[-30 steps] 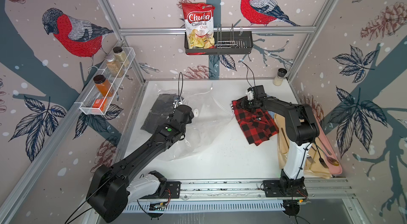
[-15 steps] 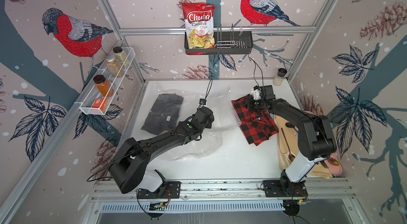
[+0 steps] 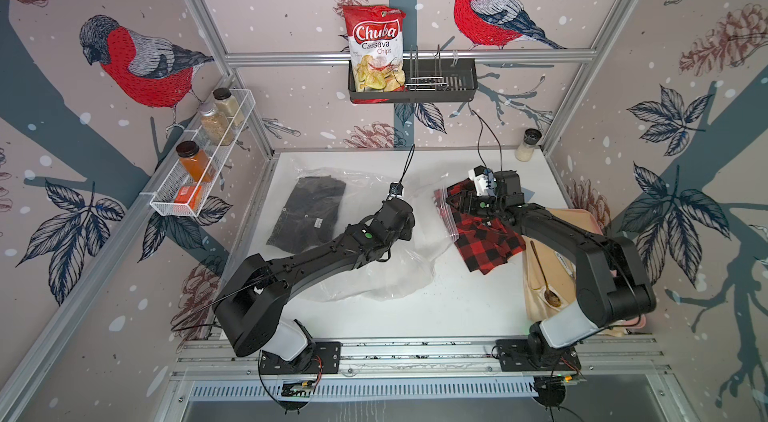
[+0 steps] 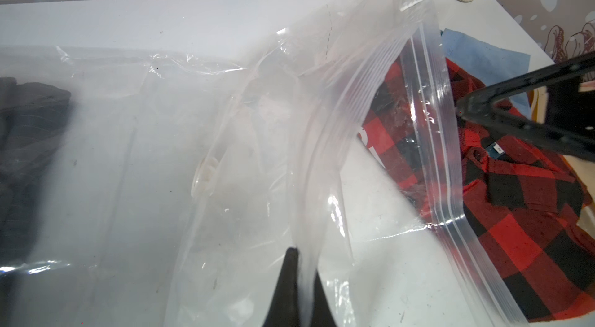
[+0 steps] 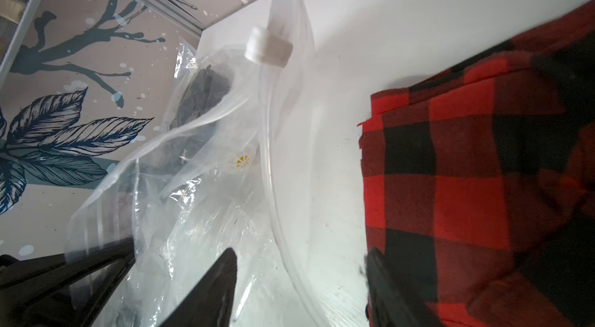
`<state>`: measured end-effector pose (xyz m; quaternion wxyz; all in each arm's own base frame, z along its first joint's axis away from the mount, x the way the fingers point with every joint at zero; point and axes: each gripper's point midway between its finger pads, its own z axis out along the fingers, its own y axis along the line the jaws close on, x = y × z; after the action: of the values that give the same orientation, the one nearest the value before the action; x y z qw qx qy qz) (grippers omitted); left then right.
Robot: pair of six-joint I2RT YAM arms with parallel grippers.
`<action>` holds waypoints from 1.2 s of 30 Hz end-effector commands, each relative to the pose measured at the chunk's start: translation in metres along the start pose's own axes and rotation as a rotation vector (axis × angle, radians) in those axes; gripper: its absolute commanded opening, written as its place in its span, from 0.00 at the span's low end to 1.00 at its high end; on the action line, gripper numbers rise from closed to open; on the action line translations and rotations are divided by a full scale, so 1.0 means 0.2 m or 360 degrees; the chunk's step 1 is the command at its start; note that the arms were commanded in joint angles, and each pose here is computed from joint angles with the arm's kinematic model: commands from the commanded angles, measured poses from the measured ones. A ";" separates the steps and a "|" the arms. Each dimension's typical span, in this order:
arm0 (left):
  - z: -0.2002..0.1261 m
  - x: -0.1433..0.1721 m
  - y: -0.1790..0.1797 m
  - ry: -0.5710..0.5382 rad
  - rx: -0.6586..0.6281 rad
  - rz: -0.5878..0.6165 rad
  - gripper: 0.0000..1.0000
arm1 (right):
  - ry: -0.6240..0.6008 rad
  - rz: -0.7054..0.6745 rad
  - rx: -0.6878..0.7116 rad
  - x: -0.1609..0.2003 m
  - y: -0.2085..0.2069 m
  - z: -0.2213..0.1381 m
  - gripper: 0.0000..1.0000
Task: Place the folded shirt into the vacuum bag
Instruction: Adjust the vacuum bag at the center of the board.
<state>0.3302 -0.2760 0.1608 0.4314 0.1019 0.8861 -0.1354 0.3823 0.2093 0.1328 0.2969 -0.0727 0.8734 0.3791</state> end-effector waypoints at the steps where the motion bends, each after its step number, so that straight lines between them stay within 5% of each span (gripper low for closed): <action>1: -0.03 -0.04 -0.03 -0.0026 0.0019 -0.0009 0.00 | -0.0005 -0.0055 -0.0020 -0.02 0.02 0.05 0.61; 7: -0.05 -0.03 0.01 -0.0043 -0.0071 -0.0015 0.00 | 0.0035 0.0011 -0.0053 -0.02 0.03 0.20 0.19; 12: -0.09 -0.03 0.16 -0.0112 -0.0298 -0.0027 0.00 | 0.0044 0.0126 -0.0047 -0.05 0.00 0.36 0.00; 25: -0.13 -0.09 0.54 -0.0161 -0.0647 -0.0052 0.00 | 0.0080 0.0259 -0.0034 -0.14 0.03 0.81 0.00; 32: 0.05 -0.09 0.21 -0.0060 -0.0182 0.0006 0.00 | 0.0077 0.0322 0.0309 -0.20 -0.25 0.87 0.00; 36: 0.13 -0.07 0.04 -0.0026 -0.0123 0.0071 0.00 | 0.0103 0.0301 0.0382 -0.19 -0.28 0.85 0.13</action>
<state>0.3596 -0.2493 0.1517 0.4440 0.0810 0.8903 -0.0605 0.5112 0.2999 0.0381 0.2342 0.0295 0.9098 0.3414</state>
